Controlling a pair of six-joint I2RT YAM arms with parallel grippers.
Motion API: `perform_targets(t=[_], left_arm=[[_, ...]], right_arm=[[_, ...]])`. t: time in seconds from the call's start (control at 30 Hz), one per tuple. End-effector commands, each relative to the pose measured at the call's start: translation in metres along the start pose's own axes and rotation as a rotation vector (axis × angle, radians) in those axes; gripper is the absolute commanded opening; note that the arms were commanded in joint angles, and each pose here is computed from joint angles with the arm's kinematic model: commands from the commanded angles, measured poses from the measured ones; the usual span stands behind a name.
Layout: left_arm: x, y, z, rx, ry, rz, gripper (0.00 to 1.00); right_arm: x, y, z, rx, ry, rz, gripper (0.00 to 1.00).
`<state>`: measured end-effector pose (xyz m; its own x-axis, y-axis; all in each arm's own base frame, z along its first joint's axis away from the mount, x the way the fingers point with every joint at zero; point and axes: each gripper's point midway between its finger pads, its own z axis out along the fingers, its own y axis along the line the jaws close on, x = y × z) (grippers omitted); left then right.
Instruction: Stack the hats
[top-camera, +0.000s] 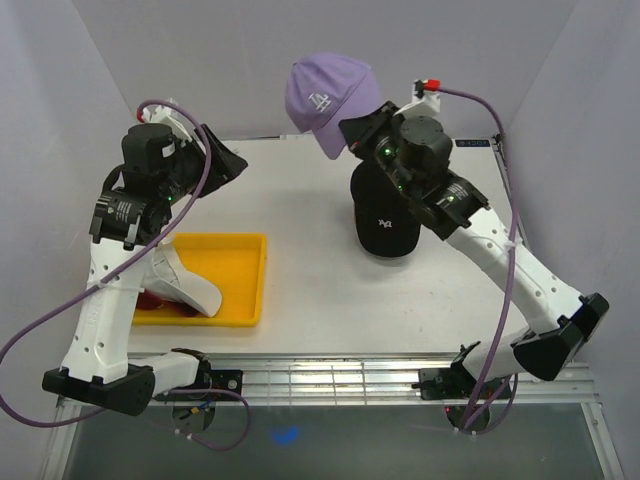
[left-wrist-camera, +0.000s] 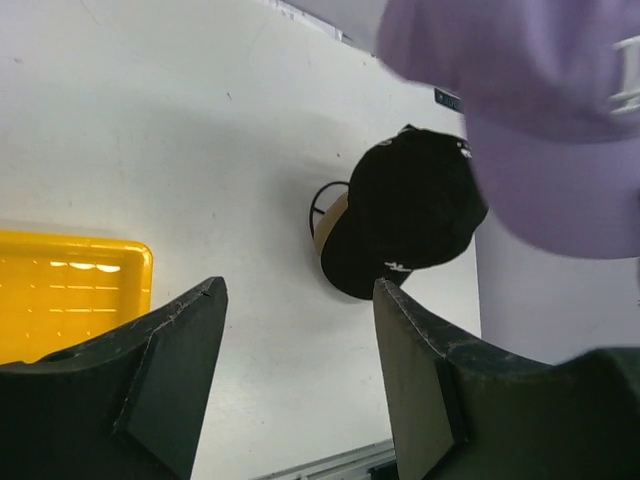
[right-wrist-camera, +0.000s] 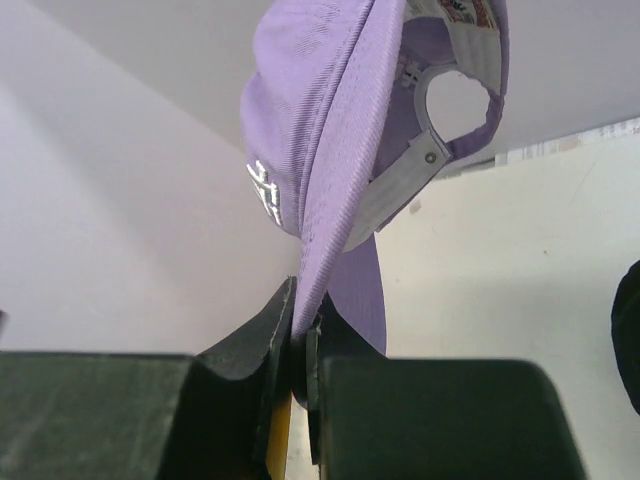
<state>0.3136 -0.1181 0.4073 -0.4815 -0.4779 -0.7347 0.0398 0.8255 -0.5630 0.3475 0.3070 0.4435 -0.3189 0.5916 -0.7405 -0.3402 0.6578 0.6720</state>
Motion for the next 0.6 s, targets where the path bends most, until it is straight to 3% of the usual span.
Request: perform_targets(t=[0.0, 0.27, 0.57], left_arm=[[0.012, -0.017, -0.002, 0.124, 0.014, -0.044, 0.71], [0.04, -0.024, 0.017, 0.237, 0.081, -0.103, 0.7], [0.06, -0.024, 0.012, 0.273, 0.121, -0.097, 0.7]], right_arm=[[-0.075, -0.001, -0.022, -0.005, -0.187, 0.211, 0.08], [-0.111, -0.077, -0.051, 0.105, -0.351, 0.498, 0.08], [-0.084, -0.131, -0.05, 0.171, -0.433, 0.652, 0.08]])
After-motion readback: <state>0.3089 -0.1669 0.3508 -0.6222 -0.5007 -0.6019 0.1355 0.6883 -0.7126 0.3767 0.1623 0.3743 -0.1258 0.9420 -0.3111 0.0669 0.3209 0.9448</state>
